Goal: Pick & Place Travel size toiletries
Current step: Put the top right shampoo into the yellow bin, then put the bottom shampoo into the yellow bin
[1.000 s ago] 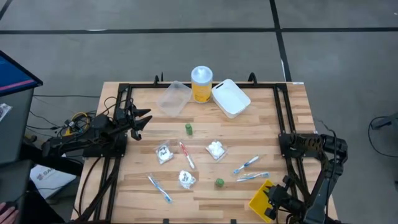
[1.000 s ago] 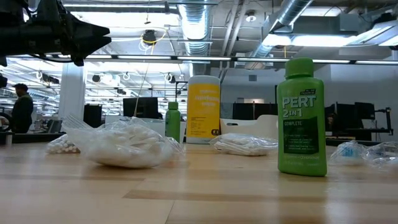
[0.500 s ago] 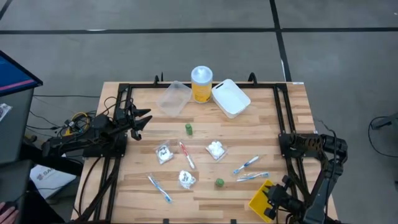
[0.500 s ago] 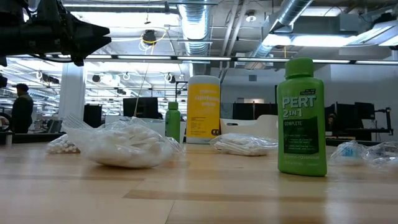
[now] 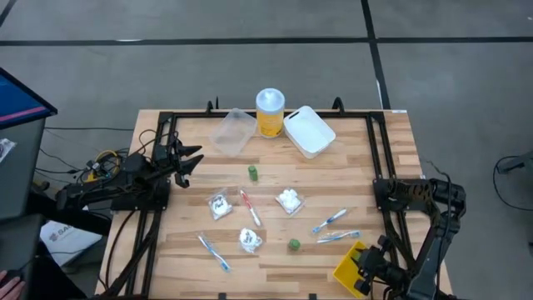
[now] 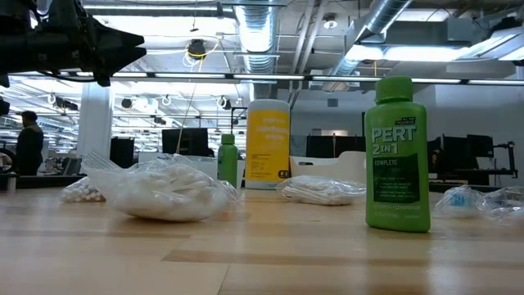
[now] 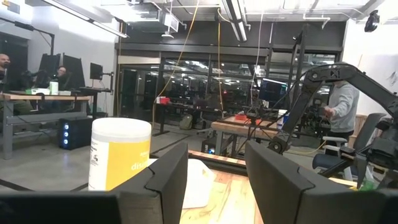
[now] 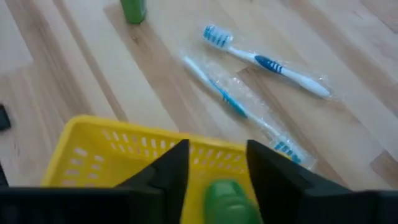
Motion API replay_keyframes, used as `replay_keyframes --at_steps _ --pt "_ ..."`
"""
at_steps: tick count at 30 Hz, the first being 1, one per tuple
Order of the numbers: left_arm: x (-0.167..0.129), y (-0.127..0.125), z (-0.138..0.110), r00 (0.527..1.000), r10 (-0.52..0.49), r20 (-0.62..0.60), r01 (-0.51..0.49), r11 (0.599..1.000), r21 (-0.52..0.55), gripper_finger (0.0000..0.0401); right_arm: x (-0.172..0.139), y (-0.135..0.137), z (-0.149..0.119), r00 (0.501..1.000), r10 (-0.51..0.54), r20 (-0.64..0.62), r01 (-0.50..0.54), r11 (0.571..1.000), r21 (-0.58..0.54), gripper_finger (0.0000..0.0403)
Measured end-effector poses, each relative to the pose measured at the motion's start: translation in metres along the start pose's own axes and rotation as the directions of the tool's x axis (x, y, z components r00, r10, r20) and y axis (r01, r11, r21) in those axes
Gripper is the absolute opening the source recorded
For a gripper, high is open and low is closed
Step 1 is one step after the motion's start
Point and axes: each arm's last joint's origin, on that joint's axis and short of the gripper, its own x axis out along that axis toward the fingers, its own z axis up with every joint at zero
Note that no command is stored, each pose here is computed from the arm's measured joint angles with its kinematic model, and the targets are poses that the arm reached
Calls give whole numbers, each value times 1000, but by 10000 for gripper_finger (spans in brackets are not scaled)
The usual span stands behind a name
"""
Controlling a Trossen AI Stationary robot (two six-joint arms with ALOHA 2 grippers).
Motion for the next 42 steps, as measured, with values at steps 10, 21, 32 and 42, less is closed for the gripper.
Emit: replay_keyframes --at_steps 10,21,32,42 --pt "0 0 1 1000 -1 12 1 1000 -1 154 -42 -39 72 1000 -3 10 2 998 62 275" --pt "0 0 2 1000 -2 24 2 1000 -3 154 -12 -44 191 969 245 22 -234 946 -223 275" --pt "0 0 3 999 -3 32 3 1000 -3 154 48 -1 214 926 368 -82 -359 795 -489 276" --pt "0 0 4 999 -4 39 4 1000 -4 154 98 36 191 914 380 -139 -396 765 -508 276"
